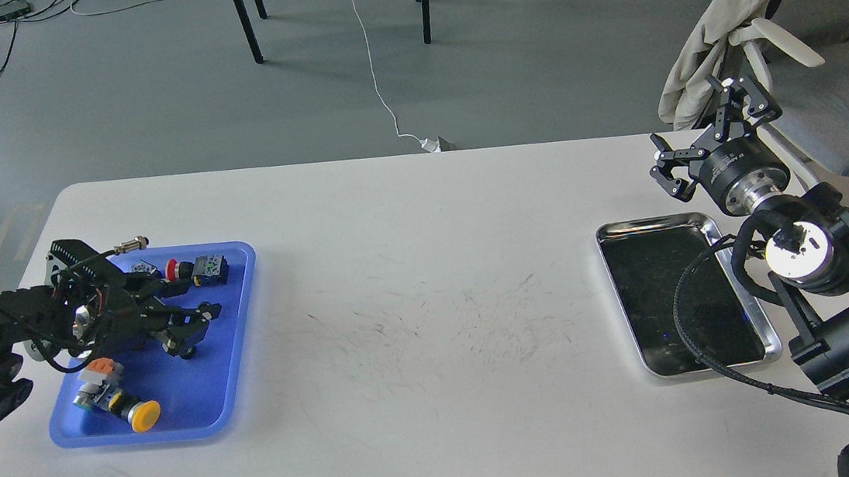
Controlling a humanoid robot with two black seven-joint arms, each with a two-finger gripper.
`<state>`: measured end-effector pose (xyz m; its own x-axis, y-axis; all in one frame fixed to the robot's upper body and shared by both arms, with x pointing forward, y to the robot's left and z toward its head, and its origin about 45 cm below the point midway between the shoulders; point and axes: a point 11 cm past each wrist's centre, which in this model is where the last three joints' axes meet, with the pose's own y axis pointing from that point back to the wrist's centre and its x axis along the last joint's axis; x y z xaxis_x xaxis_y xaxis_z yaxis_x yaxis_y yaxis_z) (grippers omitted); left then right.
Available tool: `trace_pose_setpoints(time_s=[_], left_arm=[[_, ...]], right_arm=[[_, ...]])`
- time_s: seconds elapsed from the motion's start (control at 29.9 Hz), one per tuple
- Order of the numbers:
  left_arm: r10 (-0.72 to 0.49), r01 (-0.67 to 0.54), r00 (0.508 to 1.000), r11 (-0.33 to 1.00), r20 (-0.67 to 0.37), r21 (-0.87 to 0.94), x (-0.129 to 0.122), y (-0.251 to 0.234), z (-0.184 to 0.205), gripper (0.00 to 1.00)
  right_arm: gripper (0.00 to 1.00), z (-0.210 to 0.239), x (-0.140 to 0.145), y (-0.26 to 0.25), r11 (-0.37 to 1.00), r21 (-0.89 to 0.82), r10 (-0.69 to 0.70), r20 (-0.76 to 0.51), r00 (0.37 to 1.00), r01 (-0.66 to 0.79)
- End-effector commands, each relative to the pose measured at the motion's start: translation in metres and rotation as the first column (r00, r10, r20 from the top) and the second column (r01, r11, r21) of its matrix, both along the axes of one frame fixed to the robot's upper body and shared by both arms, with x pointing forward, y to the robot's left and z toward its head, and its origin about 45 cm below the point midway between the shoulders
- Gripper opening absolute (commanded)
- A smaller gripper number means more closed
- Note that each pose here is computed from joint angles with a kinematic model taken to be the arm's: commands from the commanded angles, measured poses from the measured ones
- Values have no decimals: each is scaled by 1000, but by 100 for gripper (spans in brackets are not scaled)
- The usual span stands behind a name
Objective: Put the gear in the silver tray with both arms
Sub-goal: 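Grasp a small black gear in the blue tray with the left gripper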
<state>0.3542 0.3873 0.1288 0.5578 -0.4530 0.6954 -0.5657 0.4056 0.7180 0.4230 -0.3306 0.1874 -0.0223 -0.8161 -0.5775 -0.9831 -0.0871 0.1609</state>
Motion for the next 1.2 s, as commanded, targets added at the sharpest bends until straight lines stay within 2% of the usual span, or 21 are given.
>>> trace_pose_setpoints(time_s=[0.0, 0.13, 0.64, 1.0, 1.17], left_arm=[[-9, 9, 1000, 1000, -4, -5, 0, -5, -3, 64], [-18, 18, 1000, 1000, -10, -14, -1, -12, -7, 63], [-3, 3, 1000, 1000, -15, 9, -1, -4, -12, 42], [-12, 13, 1000, 1000, -19, 27, -3, -2, -14, 35], [-16, 17, 1000, 999, -20, 36, -4, -1, -15, 28]], right_arm=[[99, 0, 0, 0, 1000, -2, 1, 0, 1000, -1], [99, -1, 0, 0, 1000, -2, 1, -2, 1000, -1], [99, -3, -2, -1, 1000, -2, 0, -8, 1000, 0], [99, -3, -2, -1, 1000, -2, 0, -8, 1000, 0], [99, -6, -4, -1, 1000, -5, 0, -14, 1000, 0]])
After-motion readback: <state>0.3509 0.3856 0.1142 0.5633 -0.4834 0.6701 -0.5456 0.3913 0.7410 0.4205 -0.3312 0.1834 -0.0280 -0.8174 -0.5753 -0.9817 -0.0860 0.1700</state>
